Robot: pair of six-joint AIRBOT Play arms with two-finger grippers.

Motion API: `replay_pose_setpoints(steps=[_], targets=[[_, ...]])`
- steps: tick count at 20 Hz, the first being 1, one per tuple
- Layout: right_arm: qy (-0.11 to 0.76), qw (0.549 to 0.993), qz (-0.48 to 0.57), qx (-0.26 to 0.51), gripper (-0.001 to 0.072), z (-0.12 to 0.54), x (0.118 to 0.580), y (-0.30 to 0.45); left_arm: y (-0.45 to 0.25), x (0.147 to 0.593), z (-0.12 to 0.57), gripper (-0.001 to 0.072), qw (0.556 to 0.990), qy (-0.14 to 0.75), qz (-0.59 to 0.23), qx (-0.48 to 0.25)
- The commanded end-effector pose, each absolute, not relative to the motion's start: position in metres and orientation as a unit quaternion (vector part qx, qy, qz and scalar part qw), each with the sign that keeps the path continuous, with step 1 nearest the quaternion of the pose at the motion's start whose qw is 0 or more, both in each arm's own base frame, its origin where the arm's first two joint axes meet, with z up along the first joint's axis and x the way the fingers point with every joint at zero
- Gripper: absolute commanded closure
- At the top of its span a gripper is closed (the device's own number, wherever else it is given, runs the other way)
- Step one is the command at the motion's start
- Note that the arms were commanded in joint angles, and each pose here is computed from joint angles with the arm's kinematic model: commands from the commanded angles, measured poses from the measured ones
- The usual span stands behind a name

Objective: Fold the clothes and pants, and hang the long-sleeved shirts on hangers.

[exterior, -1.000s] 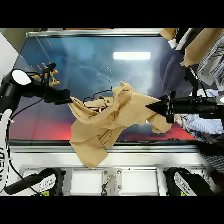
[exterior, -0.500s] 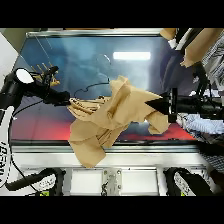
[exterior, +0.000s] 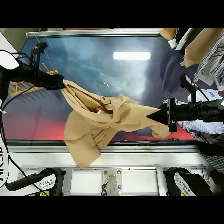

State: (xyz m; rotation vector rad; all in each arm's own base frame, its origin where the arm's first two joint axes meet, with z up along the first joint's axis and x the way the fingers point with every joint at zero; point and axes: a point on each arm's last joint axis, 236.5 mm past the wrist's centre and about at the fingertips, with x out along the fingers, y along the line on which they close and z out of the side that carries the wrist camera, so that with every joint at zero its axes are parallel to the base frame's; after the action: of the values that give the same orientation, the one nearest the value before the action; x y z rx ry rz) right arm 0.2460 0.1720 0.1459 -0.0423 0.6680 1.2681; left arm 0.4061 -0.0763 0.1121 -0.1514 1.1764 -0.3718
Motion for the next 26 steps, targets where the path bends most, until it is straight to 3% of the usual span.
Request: replay_pose_setpoints(steps=[1,6,10,15,16,17,18,22,26], targets=[[0.338,0.724,0.601,-0.026,0.0708,0.137,0.227,0.18,-0.076,0.418,0.142,0.0695,0.835,0.518,-0.176,-0.064],[0.34,0.671,0.658,-0.023,0.0707,0.145,0.193,0.208,-0.076,0.426,0.169,0.0696,0.851,0.49,-0.179,-0.056],[0.257,0.666,0.698,0.059,0.0708,0.199,0.191,0.231,-0.081,0.425,0.18,0.0695,0.842,0.5,-0.194,-0.049],[0.192,0.664,0.712,0.122,0.0707,0.241,0.195,0.239,-0.126,0.431,0.222,0.069,0.845,0.458,-0.27,-0.064],[0.184,0.672,0.705,0.13,0.0708,0.245,0.201,0.24,-0.13,0.434,0.232,0.0477,0.85,0.445,-0.277,-0.063],[0.179,0.684,0.695,0.134,0.0707,0.247,0.209,0.24,-0.131,0.438,0.246,0.0175,0.857,0.427,-0.28,-0.064],[0.175,0.695,0.684,0.137,0.0707,0.247,0.217,0.24,-0.131,0.441,0.26,0.014,0.868,0.408,-0.276,-0.066],[0.12,0.737,0.649,0.146,0.0707,0.263,0.246,0.239,-0.099,0.449,0.313,0.0139,0.918,0.311,-0.231,-0.086],[0.068,0.771,0.613,0.158,0.0704,0.281,0.273,0.233,-0.056,0.426,0.311,0.0139,0.929,0.305,-0.179,-0.108]])
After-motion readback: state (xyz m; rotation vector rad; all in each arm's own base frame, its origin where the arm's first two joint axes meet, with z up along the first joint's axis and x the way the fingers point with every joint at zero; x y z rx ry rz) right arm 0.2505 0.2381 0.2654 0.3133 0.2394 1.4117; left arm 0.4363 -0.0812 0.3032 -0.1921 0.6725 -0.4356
